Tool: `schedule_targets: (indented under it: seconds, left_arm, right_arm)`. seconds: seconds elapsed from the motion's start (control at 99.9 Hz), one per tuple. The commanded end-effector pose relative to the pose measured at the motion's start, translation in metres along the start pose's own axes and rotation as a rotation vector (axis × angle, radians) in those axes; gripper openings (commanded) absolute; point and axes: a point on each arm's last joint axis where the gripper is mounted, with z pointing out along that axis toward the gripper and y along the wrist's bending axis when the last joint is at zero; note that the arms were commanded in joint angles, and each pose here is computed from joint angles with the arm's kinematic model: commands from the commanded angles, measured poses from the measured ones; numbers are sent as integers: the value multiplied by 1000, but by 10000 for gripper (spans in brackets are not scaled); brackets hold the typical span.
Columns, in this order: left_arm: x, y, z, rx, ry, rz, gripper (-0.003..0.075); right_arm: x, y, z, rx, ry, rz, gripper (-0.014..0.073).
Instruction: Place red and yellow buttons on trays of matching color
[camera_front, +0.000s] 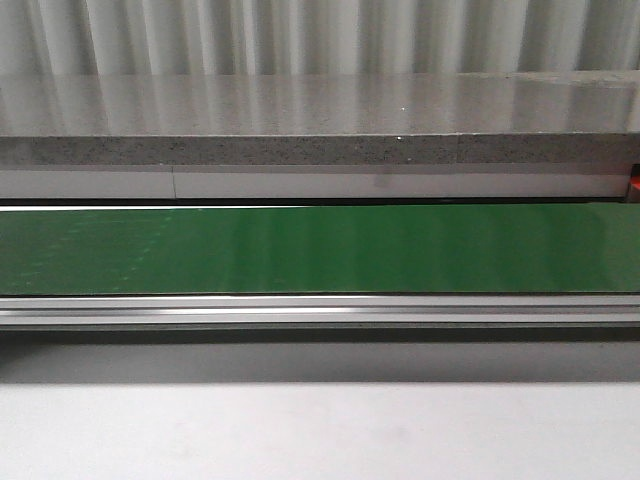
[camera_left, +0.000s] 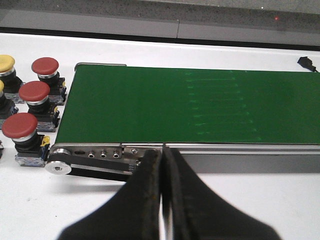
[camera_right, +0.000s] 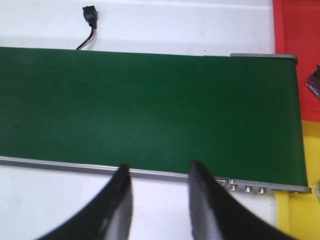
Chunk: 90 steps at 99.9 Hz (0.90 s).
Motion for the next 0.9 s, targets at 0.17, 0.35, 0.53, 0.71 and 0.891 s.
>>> schedule_targets:
  seconds: [0.17, 0.35, 0.53, 0.71, 0.891]
  left_arm:
    - [-14, -3, -4, 31, -90, 0, -20]
    - [-14, -3, -4, 31, -90, 0, -20]
    - [-14, -3, -4, 29, -90, 1, -10]
    - [-14, -3, -4, 29, -90, 1, 167]
    - [-14, -3, -4, 29, -90, 1, 494]
  right_arm:
    - [-7, 3, -13, -4, -83, -14, -65]
    - [-6, 3, -12, -5, -77, -13, -67]
    - [-6, 3, -12, -5, -77, -13, -67]
    - [-6, 3, -12, -5, -77, -13, -67]
    - [-6, 3, -12, -5, -77, -13, -67]
